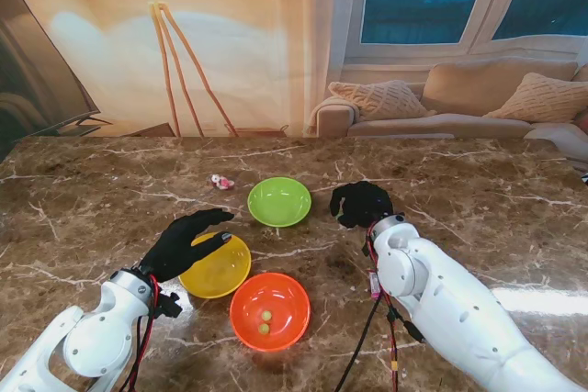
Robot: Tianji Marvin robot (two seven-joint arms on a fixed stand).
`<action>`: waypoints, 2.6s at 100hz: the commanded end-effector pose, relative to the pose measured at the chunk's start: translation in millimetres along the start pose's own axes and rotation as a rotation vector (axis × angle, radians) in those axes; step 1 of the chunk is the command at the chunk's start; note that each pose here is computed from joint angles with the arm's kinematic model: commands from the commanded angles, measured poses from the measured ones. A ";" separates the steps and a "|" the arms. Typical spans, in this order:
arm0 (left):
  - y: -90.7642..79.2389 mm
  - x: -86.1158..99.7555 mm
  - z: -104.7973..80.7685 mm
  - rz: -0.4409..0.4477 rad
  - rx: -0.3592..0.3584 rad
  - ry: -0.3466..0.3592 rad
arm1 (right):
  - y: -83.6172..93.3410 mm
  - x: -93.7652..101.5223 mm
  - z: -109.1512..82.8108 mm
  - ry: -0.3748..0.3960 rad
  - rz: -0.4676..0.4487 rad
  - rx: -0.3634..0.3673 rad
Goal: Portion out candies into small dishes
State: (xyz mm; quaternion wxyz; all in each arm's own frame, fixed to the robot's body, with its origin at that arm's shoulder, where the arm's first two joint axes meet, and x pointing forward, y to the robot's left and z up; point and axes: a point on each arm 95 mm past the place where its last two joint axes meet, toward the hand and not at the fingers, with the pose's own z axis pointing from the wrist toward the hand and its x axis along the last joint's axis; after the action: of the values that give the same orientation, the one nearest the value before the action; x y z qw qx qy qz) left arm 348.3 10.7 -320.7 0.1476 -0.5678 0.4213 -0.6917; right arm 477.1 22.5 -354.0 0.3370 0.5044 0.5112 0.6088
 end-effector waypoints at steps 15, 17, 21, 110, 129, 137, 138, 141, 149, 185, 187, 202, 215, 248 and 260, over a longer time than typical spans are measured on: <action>3.3 -1.2 -1.8 -0.003 -0.004 -0.005 | 0.0 35.2 -49.6 0.110 0.095 0.020; 3.4 -1.1 -1.8 -0.003 -0.004 -0.005 | 1.3 39.5 -55.1 0.123 0.106 0.022; 3.5 -1.1 -1.7 -0.003 -0.005 -0.005 | 3.4 48.1 -65.6 0.148 0.132 0.028; 4.5 -0.3 -2.9 -0.004 0.001 0.001 | -27.4 122.9 -133.1 0.522 0.205 0.203; 4.4 -0.3 -2.9 -0.004 0.003 0.002 | -25.8 121.3 -133.9 0.532 0.184 0.216; 4.4 -0.2 -2.8 -0.004 0.002 0.003 | -24.8 120.1 -134.3 0.530 0.172 0.217; 4.4 -0.2 -2.9 -0.004 0.002 0.003 | -24.6 119.9 -134.4 0.529 0.171 0.217; 4.4 -0.2 -2.9 -0.004 0.002 0.003 | -24.4 119.5 -134.7 0.528 0.169 0.219; 4.3 -0.2 -3.1 -0.004 0.003 0.004 | -23.5 118.7 -136.1 0.527 0.171 0.223; 3.8 -0.3 -3.9 -0.002 0.007 0.003 | -9.2 101.7 -137.7 0.448 0.082 0.188; 3.8 -0.3 -4.0 -0.002 0.008 0.003 | -7.8 99.0 -137.6 0.433 0.073 0.183; 3.2 -0.4 -4.2 -0.001 0.010 0.001 | 6.1 78.1 -139.2 0.308 -0.022 0.129; 3.2 -0.2 -4.3 0.000 0.009 0.002 | 15.2 56.2 -141.5 0.184 -0.130 0.115; 3.0 0.4 -4.9 -0.002 0.010 0.004 | 7.2 8.1 -140.9 -0.087 -0.270 0.165; 2.8 0.3 -4.9 -0.002 0.011 0.002 | 2.5 -5.2 -137.3 -0.148 -0.319 0.185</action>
State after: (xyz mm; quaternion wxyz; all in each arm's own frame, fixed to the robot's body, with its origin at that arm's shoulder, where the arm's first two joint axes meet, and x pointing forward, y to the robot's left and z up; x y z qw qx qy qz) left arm 345.1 11.7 -321.0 0.1509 -0.5648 0.4175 -0.6956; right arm 345.8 -11.7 -337.0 0.4171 0.4760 0.6041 0.4843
